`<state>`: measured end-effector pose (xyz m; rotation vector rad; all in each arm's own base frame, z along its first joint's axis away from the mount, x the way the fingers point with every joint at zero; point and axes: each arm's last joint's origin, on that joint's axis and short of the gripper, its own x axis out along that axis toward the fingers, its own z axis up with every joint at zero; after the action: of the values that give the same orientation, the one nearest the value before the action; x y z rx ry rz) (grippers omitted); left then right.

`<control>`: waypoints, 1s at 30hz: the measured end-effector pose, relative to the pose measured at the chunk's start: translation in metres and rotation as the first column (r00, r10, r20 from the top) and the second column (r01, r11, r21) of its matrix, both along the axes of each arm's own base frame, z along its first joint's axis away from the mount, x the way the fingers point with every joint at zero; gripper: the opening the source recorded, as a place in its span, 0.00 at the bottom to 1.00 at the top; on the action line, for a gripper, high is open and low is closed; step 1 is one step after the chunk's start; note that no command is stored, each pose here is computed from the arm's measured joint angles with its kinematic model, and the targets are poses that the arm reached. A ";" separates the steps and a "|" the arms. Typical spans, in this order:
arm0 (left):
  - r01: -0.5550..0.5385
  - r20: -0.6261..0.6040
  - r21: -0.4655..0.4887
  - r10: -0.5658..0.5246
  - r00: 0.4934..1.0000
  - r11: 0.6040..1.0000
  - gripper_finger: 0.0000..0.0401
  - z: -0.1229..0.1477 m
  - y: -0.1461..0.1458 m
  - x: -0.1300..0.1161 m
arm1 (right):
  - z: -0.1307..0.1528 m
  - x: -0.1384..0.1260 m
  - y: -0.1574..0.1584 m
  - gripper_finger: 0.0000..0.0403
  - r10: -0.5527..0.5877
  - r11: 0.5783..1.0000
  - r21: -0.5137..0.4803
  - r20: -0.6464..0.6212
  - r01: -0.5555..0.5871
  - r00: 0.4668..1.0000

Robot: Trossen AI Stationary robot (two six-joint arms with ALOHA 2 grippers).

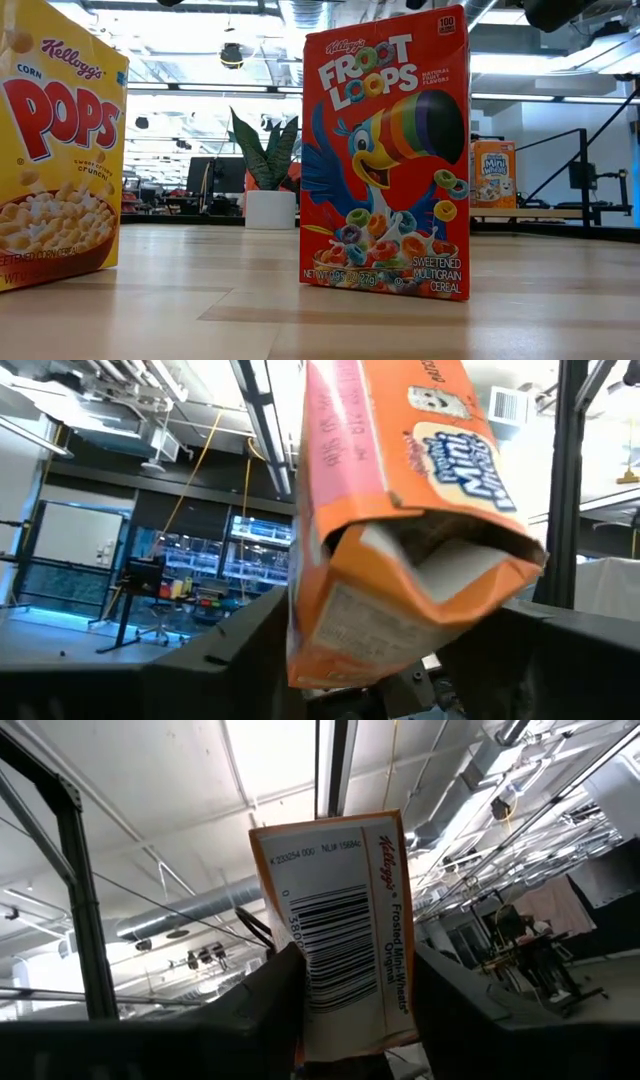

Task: Stack cereal on shelf
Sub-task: Put the orange cereal box on the shelf aligned with orange cereal boxes

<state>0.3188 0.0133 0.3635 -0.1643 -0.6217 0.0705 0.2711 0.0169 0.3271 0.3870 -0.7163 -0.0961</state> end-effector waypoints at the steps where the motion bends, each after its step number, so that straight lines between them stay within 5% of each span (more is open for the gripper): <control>1: 0.001 0.000 0.000 -0.001 1.000 1.000 0.52 0.000 0.000 0.000 | 0.000 0.000 0.000 0.47 0.000 1.000 0.000 -0.005 0.000 1.000; 16: 0.020 -0.120 -0.017 -0.022 0.993 1.000 0.30 -0.009 0.000 0.006 | 0.000 -0.010 0.002 0.64 0.022 0.998 -0.048 -0.285 -0.038 0.958; 24: 0.029 -0.268 -0.028 -0.036 0.963 0.999 0.33 -0.008 -0.001 -0.004 | 0.014 -0.067 0.000 0.65 0.028 0.995 -0.063 -0.532 -0.072 0.847; 30: 0.036 -0.483 -0.069 -0.065 0.873 0.997 0.33 -0.028 -0.002 -0.001 | 0.033 -0.087 -0.004 0.65 -0.028 0.991 -0.117 -0.655 -0.065 0.755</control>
<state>0.3181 0.0116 0.3356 -0.2102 -0.1104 0.0760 0.1842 0.0124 0.3598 0.2046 -0.0116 -0.1548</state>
